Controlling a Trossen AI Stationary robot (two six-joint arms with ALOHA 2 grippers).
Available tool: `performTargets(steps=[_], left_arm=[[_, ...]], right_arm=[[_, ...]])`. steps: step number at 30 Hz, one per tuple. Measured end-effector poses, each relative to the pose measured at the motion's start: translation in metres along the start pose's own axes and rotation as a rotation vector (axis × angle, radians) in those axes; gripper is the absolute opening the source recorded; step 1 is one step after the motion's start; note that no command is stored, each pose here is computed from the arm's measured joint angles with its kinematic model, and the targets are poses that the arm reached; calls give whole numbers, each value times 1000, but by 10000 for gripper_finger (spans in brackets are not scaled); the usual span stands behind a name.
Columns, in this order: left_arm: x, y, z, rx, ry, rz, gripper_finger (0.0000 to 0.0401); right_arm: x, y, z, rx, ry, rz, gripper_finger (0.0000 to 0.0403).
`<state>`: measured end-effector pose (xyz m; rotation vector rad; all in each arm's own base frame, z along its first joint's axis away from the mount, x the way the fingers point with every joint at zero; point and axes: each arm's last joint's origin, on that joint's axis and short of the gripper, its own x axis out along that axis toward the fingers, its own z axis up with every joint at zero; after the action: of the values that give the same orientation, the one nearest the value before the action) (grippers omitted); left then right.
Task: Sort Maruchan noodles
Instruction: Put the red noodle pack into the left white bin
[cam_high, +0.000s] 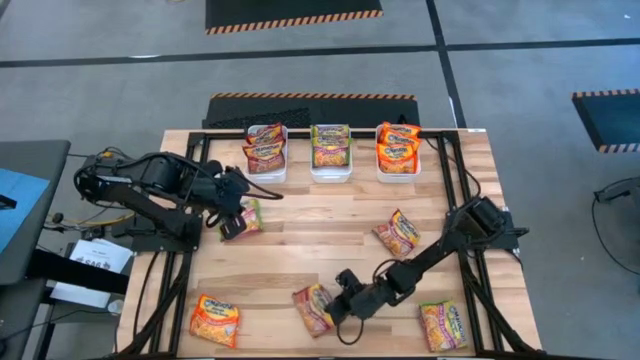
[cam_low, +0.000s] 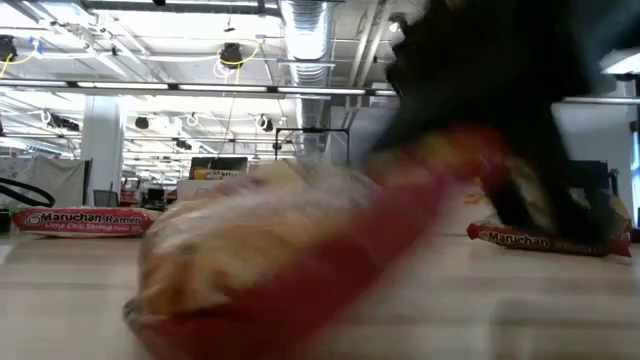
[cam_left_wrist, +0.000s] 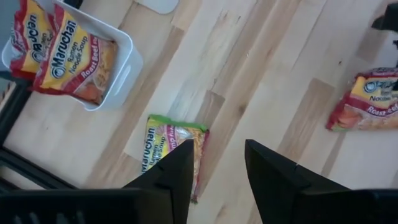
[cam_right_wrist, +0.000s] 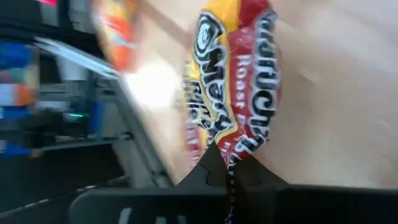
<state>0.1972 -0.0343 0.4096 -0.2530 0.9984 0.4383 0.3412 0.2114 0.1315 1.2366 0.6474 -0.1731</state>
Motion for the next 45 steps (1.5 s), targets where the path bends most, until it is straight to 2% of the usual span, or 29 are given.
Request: performTargets(steps=[6, 13, 21, 23, 27, 32, 40, 45], left_arm=[[1, 2, -2, 95, 44, -1, 161], [5, 9, 6, 77, 10, 3, 180], [5, 2, 28, 191, -128, -210, 181], [5, 1, 33, 236, -163, -263, 181], [4, 0, 41, 316, -232, -333, 181], [2, 3, 53, 349, -325, -436, 181], [3, 19, 76, 301, -447, -548, 181], [18, 30, 96, 188, -462, -606, 181]], right_arm=[[-21, 26, 37, -91, -69, 50, 5], [-56, 53, 88, -232, -186, 100, 5], [-96, 71, 131, -348, -245, 145, 5], [-106, 77, 137, -384, -246, 188, 6], [-128, 86, 147, -484, -214, 263, 6], [-150, 91, 161, -597, -157, 348, 7], [-181, 91, 193, -702, -128, 469, 7], [-195, 93, 214, -729, -88, 543, 8]])
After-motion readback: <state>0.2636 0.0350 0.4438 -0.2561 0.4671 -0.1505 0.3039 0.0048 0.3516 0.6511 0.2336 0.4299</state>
